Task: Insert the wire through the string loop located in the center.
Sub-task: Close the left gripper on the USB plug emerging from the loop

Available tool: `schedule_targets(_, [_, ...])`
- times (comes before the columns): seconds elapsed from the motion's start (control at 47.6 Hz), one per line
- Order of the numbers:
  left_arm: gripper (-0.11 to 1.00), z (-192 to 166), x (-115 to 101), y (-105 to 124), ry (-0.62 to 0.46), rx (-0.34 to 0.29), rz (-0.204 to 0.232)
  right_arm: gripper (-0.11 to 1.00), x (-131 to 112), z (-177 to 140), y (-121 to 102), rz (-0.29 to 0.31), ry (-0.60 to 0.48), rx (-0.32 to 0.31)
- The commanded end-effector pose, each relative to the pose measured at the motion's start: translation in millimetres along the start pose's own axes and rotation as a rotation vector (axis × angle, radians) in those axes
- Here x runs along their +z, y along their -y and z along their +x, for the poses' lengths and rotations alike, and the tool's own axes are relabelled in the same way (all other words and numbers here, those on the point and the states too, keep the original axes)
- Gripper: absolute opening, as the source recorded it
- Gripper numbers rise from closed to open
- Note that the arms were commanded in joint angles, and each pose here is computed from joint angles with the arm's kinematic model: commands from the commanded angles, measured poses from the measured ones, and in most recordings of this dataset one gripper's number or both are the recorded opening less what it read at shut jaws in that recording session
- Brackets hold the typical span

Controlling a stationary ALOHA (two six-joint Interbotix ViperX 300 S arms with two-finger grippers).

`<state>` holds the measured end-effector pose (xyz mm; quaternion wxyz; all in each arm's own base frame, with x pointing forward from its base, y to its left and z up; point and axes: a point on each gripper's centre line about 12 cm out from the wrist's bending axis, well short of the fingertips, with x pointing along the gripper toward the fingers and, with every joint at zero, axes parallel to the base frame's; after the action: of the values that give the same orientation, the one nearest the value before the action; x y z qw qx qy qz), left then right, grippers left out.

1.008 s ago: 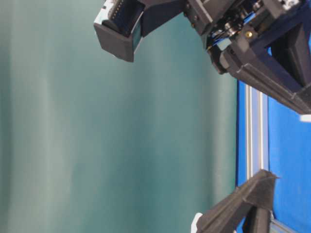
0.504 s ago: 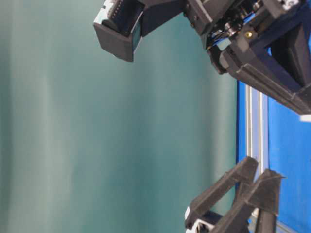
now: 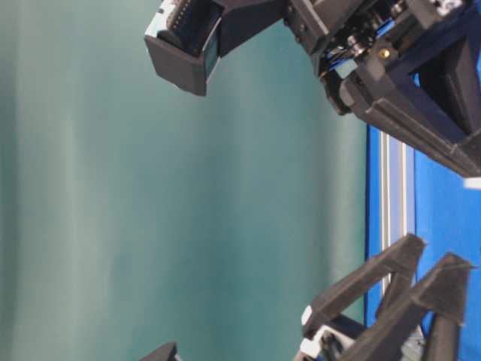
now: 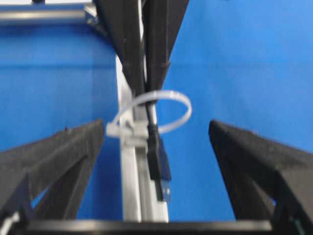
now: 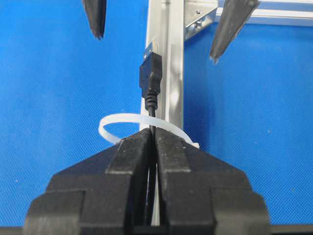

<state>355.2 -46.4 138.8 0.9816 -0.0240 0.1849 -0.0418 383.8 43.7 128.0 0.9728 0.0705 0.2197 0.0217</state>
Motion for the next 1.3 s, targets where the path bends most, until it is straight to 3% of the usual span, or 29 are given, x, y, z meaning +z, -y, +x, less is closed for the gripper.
schedule_targets(0.0, [0.92, 4, 2, 2, 0.001, -0.003, 0.001, -0.02, 10, -1, -2, 0.0, 0.033, 0.006])
schedule_targets(0.252, [0.92, 17, -19, 0, -0.064, 0.003, 0.003, -0.02, 9, -1, -2, -0.001, 0.031, 0.007])
schedule_targets(1.28, [0.92, 18, -17, 1, -0.057, 0.001, 0.003, -0.02, 8, -1, -2, 0.0, 0.027, 0.005])
